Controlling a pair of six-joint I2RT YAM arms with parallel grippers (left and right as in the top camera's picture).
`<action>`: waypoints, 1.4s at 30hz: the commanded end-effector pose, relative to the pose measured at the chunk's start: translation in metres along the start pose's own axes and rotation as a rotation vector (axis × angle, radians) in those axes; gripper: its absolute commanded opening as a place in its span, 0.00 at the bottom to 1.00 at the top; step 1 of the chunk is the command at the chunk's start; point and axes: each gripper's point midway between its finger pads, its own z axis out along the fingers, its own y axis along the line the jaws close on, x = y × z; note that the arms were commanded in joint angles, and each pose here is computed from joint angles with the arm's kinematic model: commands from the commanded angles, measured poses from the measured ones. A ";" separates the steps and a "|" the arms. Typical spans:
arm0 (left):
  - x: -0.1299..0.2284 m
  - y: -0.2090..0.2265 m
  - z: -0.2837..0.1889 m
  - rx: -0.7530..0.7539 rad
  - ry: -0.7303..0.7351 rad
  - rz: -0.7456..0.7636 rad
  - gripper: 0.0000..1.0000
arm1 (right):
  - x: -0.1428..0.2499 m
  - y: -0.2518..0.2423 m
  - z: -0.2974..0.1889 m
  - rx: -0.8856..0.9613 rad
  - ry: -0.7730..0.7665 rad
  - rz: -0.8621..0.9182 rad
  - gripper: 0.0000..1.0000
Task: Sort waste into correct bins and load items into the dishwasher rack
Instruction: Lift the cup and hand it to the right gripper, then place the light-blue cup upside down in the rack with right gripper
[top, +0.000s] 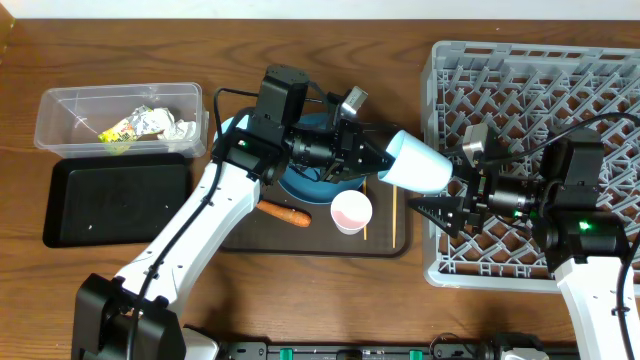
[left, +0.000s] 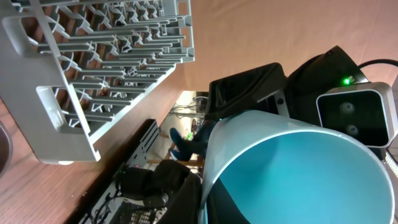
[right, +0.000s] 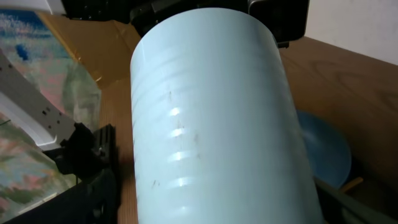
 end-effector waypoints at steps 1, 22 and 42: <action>0.002 -0.004 0.000 0.015 0.016 -0.004 0.06 | -0.008 0.003 -0.002 -0.015 -0.018 -0.031 0.85; 0.001 -0.004 0.000 0.013 0.013 0.015 0.08 | -0.011 0.002 -0.002 -0.011 -0.026 -0.053 0.62; -0.063 0.130 -0.134 -0.763 -0.470 0.102 0.16 | 0.035 -0.072 -0.033 0.546 0.156 0.341 0.47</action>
